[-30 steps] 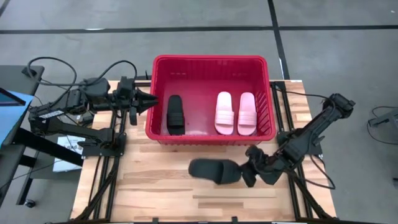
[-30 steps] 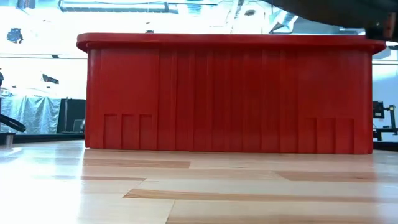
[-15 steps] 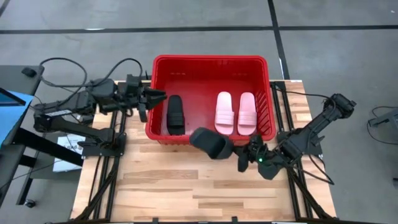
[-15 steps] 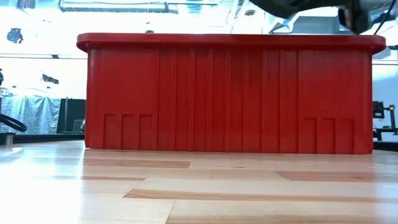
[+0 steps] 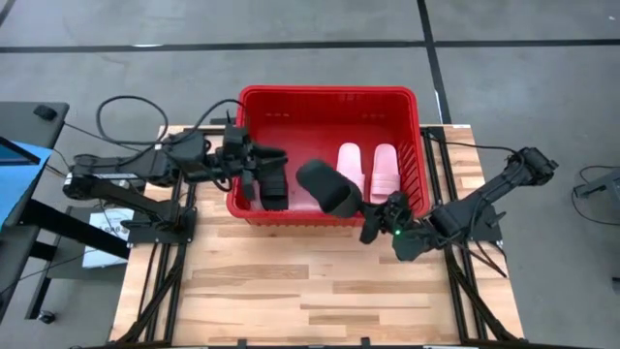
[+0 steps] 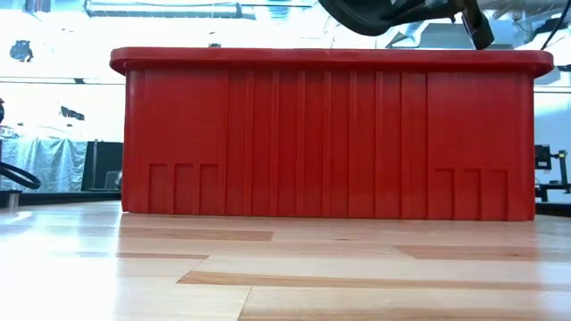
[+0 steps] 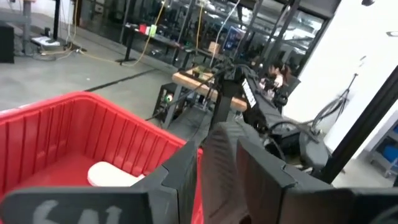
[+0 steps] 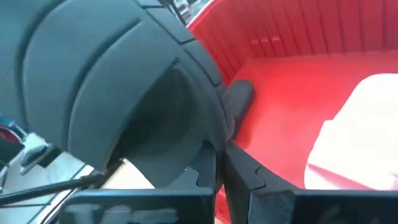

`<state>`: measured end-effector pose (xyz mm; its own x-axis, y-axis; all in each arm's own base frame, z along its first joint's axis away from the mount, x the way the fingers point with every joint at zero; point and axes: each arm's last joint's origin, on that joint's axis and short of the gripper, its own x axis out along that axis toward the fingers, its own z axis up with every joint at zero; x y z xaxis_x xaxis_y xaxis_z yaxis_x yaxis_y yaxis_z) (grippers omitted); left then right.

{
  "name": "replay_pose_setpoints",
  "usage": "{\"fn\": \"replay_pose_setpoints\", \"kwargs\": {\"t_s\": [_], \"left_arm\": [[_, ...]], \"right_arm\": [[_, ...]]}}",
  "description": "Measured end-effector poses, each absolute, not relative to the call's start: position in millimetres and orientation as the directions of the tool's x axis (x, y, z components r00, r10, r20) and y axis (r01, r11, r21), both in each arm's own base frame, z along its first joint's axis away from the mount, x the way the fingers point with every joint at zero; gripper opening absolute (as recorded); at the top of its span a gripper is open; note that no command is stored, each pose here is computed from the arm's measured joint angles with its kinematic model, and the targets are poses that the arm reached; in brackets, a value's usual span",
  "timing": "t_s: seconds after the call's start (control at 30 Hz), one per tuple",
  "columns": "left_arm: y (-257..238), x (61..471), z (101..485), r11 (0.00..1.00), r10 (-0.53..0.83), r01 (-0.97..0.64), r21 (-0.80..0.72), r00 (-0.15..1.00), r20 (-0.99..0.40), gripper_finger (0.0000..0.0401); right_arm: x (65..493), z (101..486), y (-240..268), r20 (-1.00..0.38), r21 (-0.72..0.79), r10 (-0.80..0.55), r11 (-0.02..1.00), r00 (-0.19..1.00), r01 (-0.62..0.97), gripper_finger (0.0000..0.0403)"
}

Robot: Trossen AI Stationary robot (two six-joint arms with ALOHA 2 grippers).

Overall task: Pick and place slides into bin
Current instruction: Put the black slide into the bin

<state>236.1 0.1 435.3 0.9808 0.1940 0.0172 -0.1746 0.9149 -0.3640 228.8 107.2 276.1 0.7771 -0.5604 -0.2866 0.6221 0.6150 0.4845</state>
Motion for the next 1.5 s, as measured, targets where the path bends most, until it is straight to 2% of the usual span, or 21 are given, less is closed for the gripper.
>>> {"fn": "replay_pose_setpoints", "kwargs": {"t_s": [0.37, 0.6, 0.87, 1.1, 1.3, 1.5], "left_arm": [[-14.1, 256.6, 421.8, 0.924, 0.140, -0.142, -0.354, 0.990, -0.033, 0.0102], [-21.3, 266.3, 427.0, 0.934, 0.103, -0.075, -0.350, 0.993, 0.063, 0.0102], [-25.3, 290.6, 412.0, 0.940, 0.047, -0.029, -0.341, 0.998, 0.044, 0.0102], [-26.6, 297.4, 411.4, 0.944, 0.024, 0.004, -0.330, 0.996, 0.081, 0.0102], [-24.6, 287.3, 421.0, 0.973, 0.062, -0.042, -0.225, 0.995, 0.082, 0.0102], [-22.2, 276.1, 430.2, 0.971, 0.236, -0.238, -0.022, 0.970, -0.063, 0.0102]], "right_arm": [[222.0, 297.3, 98.1, -0.200, 0.515, -0.605, 0.605, 0.771, 0.608, 0.0000], [222.2, 304.1, 93.1, -0.175, 0.516, -0.619, 0.604, 0.766, 0.607, 0.0000], [225.4, 306.3, 89.9, -0.166, 0.523, -0.621, 0.603, 0.766, 0.602, 0.0000], [225.5, 306.4, 90.1, -0.169, 0.523, -0.613, 0.608, 0.772, 0.597, 0.0000], [226.0, 305.7, 88.2, -0.173, 0.504, -0.620, 0.612, 0.765, 0.609, 0.0000], [226.9, 303.7, 83.6, -0.185, 0.482, -0.633, 0.608, 0.751, 0.631, 0.0000]]}}
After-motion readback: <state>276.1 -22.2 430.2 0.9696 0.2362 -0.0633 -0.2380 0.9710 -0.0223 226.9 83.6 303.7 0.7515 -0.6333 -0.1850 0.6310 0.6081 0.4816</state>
